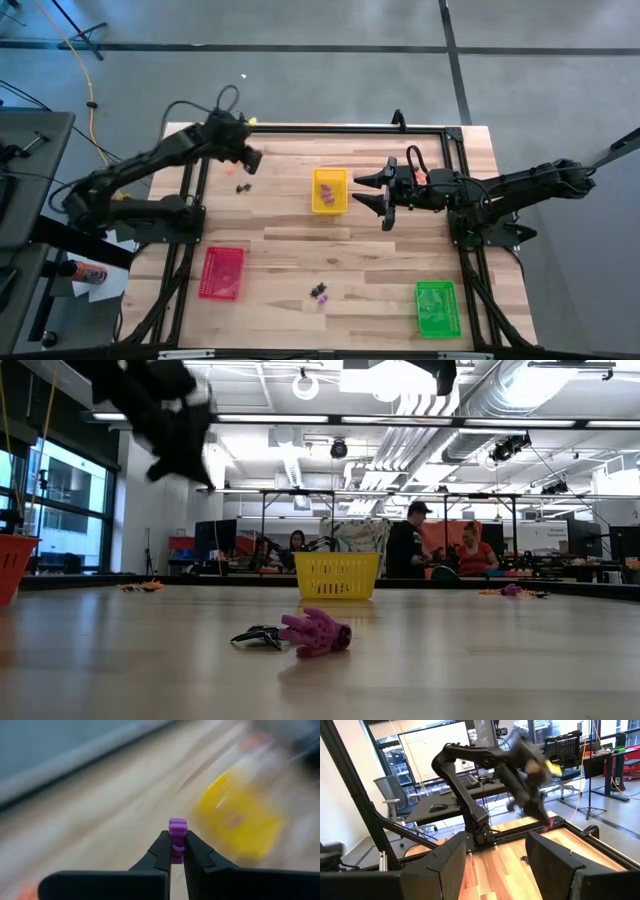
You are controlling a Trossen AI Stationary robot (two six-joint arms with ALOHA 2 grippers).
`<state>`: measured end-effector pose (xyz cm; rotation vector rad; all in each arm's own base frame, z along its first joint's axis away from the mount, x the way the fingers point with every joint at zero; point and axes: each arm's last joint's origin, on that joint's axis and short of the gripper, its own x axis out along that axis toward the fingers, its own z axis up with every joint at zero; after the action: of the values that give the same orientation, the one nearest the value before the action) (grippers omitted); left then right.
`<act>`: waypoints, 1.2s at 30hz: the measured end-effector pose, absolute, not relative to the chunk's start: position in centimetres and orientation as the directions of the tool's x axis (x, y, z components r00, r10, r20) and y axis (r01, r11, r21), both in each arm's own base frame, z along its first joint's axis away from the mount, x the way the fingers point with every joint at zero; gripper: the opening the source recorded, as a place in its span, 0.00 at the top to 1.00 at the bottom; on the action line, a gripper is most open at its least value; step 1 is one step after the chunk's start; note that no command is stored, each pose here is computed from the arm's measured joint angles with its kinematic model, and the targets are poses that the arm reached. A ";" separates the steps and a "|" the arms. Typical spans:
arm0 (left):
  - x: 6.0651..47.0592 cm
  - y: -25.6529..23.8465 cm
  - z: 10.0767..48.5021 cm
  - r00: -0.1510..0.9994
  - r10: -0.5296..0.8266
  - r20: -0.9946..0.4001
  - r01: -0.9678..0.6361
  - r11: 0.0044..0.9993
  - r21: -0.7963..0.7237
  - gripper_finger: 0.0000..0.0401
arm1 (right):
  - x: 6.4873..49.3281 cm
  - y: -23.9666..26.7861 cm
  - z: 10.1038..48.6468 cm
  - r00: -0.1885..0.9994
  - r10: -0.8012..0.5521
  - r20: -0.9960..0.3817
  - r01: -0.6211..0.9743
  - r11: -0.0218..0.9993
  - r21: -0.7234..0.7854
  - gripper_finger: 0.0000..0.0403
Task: Sort Halloween decoration
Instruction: Put the top left skeleton toy into the yellow bin
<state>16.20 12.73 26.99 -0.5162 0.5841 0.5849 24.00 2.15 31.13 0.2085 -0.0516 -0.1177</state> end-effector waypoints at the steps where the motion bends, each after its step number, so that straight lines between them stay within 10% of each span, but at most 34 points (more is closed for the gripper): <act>1: 16.4 12.2 28.1 0.739 0.373 -0.561 -0.597 0.748 -0.290 0.99 | 24.0 2.2 31.1 0.992 -0.122 0.039 0.111 0.971 0.209 0.50; 12: 18.8 4.8 34.8 0.990 0.138 0.020 -0.125 0.941 -0.314 0.99 | 24.0 2.2 31.4 0.991 -0.121 0.063 0.105 0.971 0.216 0.50; 36: 24.0 -2.4 33.1 0.999 0.004 0.050 0.006 0.977 -0.211 0.99 | 23.9 2.2 32.0 0.985 -0.114 0.127 0.083 0.970 0.228 0.50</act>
<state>24.00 -2.37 33.06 -0.2129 -0.0504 -0.0010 23.92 2.18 32.00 0.2240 -0.1401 -0.1000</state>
